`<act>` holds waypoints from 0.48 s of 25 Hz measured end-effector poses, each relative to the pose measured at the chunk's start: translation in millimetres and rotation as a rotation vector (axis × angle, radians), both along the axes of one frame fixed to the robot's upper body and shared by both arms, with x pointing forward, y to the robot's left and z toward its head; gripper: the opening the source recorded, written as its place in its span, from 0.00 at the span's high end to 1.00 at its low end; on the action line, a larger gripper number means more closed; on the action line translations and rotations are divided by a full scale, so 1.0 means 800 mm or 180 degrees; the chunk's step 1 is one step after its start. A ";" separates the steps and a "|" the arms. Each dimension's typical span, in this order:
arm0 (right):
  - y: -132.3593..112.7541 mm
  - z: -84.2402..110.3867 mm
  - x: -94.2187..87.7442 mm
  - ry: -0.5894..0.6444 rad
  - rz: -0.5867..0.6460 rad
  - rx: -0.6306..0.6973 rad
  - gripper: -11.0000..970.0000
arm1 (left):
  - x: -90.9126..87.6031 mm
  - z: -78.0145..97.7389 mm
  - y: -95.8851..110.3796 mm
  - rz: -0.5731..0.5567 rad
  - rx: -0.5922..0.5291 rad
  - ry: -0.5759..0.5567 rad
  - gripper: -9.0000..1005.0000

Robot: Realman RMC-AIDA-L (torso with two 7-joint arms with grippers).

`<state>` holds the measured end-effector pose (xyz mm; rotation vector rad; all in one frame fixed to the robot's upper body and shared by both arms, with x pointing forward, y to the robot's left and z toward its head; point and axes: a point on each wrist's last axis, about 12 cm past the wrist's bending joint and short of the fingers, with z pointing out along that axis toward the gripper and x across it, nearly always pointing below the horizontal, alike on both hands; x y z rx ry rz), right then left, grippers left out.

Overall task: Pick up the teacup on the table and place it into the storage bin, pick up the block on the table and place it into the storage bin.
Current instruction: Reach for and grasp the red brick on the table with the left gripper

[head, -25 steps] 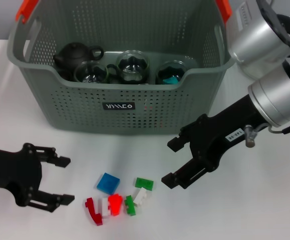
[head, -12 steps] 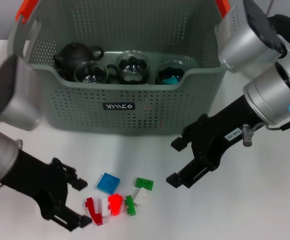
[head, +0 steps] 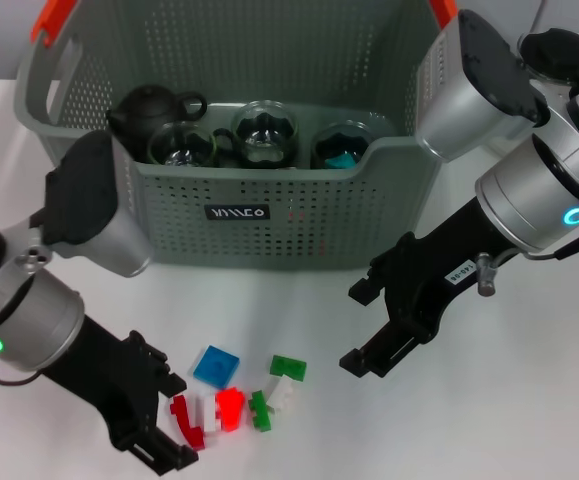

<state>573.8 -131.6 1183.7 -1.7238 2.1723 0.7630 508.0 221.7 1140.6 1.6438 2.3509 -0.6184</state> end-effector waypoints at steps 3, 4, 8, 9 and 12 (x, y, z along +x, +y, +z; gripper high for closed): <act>0.001 0.000 0.001 -0.0018 -0.0012 0.0006 0.03 | 0.005 -0.004 -0.006 0.0067 0.0112 -0.0092 0.18; 0.001 -0.001 0.001 -0.0017 -0.0016 0.0006 0.03 | 0.006 -0.005 -0.007 0.0087 0.0139 -0.0117 0.18; 0.001 -0.001 0.002 -0.0015 -0.0023 0.0007 0.03 | 0.009 -0.008 -0.011 0.0145 0.0216 -0.0174 0.18; 0.001 -0.001 0.003 -0.0020 -0.0028 0.0009 0.03 | 0.008 -0.009 -0.013 0.0142 0.0230 -0.0174 0.18; 0.002 -0.001 0.004 -0.0035 -0.0043 0.0015 0.03 | 0.007 -0.013 -0.018 0.0114 0.0304 -0.0168 0.18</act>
